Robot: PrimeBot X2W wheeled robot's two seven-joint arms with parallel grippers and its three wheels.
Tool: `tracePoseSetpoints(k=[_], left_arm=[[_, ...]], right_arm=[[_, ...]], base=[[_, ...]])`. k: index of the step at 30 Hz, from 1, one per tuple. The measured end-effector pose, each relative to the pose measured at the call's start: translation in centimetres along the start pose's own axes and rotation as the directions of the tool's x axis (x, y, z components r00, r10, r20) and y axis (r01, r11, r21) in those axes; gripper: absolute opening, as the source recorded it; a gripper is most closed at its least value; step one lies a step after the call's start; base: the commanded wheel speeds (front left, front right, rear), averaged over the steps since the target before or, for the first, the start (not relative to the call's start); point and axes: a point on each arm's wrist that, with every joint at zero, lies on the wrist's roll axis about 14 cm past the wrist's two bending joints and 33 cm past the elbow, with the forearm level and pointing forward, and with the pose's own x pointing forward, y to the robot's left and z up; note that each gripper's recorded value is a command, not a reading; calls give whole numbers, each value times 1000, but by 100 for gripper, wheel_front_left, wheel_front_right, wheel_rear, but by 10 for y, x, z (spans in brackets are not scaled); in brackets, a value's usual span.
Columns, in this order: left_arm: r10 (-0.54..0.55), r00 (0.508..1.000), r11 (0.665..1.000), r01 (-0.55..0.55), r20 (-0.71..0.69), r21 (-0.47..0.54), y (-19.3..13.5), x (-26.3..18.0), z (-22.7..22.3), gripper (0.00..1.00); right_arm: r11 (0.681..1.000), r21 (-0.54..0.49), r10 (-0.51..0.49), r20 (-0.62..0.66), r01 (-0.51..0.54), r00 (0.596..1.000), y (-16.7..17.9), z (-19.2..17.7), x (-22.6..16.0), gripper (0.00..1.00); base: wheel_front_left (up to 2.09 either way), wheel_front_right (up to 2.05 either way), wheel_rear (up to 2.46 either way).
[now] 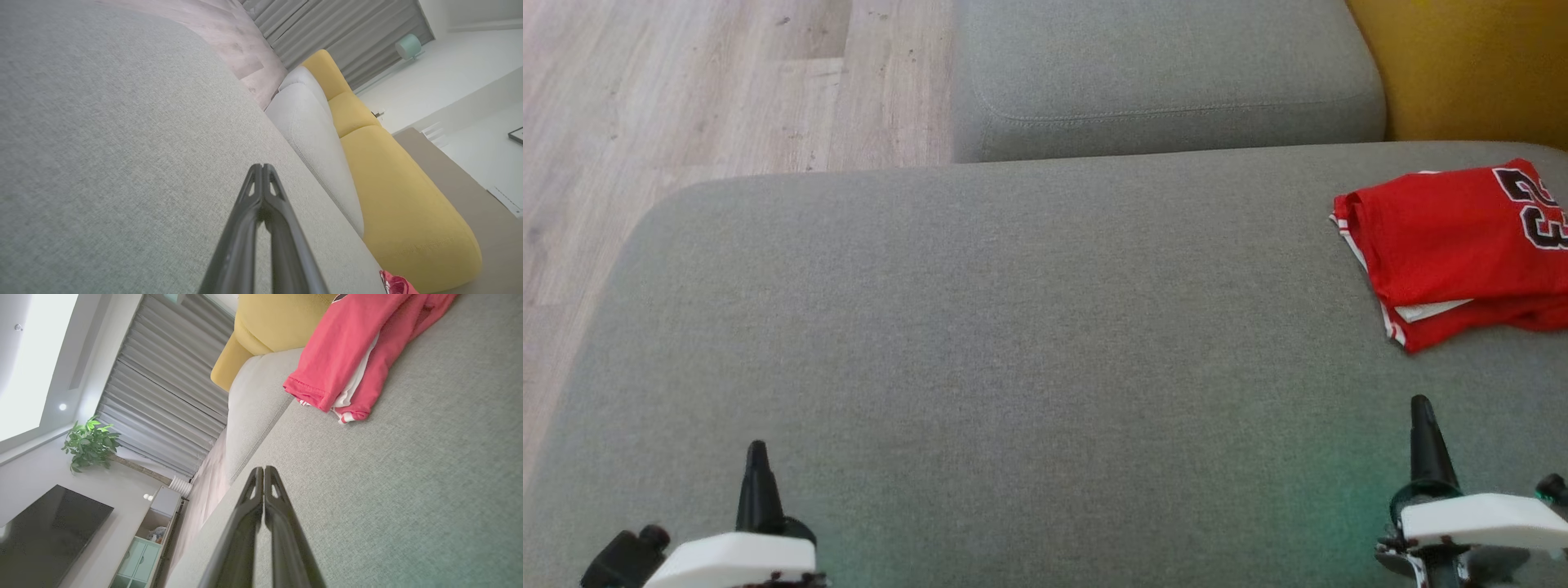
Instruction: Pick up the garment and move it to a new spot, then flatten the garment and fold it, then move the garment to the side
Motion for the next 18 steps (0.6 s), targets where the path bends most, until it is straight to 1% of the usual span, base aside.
tracePoseSetpoints(k=[5,8,18], left_arm=[[12,1000,999,-12,-3,-48,4,1,1,0],[-1,1000,997,1,-5,-83,0,4,2,0],[-17,1000,980,15,-8,-200,-2,10,6,0]], right_arm=[[999,48,-6,2,6,1000,-1,1,1,0],[996,84,-6,5,5,1000,-1,3,4,0],[979,202,-4,7,3,1000,1,8,10,0]], base=[[0,0,0],[0,0,0],[0,0,0]])
